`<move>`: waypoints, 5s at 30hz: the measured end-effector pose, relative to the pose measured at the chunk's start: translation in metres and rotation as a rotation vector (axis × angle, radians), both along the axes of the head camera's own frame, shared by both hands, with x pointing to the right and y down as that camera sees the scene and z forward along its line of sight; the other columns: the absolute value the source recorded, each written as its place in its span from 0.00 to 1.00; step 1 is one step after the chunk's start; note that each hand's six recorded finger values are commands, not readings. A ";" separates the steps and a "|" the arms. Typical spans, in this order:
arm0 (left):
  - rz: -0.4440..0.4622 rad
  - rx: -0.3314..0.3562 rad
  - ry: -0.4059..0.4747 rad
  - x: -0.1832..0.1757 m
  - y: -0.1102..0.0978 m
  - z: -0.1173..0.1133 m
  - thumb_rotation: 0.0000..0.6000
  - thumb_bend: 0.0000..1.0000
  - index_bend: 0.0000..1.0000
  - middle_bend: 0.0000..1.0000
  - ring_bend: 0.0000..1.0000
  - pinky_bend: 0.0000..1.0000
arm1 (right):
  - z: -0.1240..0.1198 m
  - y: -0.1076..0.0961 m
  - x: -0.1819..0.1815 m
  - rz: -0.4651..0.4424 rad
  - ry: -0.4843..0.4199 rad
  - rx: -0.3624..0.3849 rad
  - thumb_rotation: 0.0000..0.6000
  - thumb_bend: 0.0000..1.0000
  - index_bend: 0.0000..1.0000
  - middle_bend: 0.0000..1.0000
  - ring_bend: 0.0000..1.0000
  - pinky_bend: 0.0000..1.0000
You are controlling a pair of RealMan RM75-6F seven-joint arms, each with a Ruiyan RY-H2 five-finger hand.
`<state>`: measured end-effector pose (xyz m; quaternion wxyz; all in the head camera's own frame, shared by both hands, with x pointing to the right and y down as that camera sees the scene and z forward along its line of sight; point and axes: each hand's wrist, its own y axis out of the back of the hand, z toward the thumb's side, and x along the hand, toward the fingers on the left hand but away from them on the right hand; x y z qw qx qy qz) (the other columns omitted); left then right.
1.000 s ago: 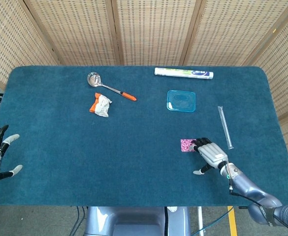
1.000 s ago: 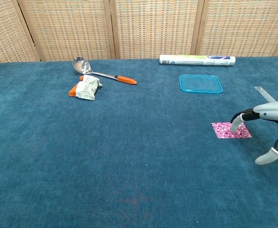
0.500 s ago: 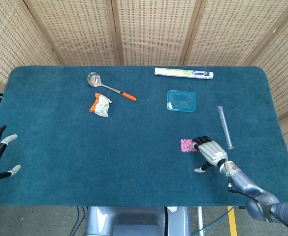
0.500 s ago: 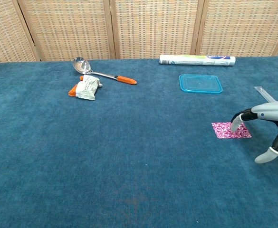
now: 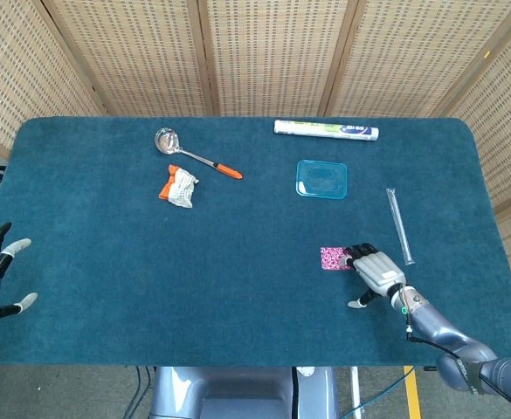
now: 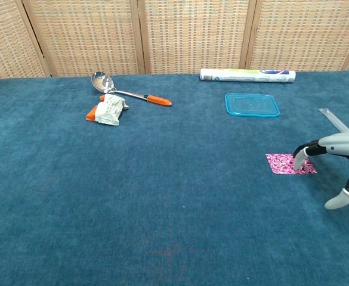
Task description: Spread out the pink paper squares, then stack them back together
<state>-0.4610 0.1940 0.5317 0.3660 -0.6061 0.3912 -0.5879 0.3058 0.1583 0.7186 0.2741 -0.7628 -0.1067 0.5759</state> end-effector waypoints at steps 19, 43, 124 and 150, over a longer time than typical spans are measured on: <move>0.003 0.002 0.005 0.001 0.001 -0.001 1.00 0.13 0.20 0.00 0.00 0.00 | -0.009 0.019 0.000 -0.035 0.000 -0.017 0.74 0.00 0.22 0.10 0.00 0.00; 0.003 -0.002 0.006 -0.001 0.002 0.001 1.00 0.13 0.20 0.00 0.00 0.00 | -0.022 0.046 -0.010 -0.088 -0.027 -0.047 0.73 0.00 0.22 0.10 0.00 0.00; -0.016 0.003 0.002 -0.008 0.008 -0.003 1.00 0.13 0.20 0.00 0.00 0.00 | -0.009 0.006 -0.010 -0.131 0.039 0.002 0.76 0.00 0.22 0.10 0.00 0.00; -0.028 0.002 0.004 -0.015 0.010 -0.003 1.00 0.13 0.20 0.00 0.00 0.00 | -0.003 0.008 -0.054 -0.211 -0.003 -0.018 0.76 0.00 0.22 0.10 0.00 0.00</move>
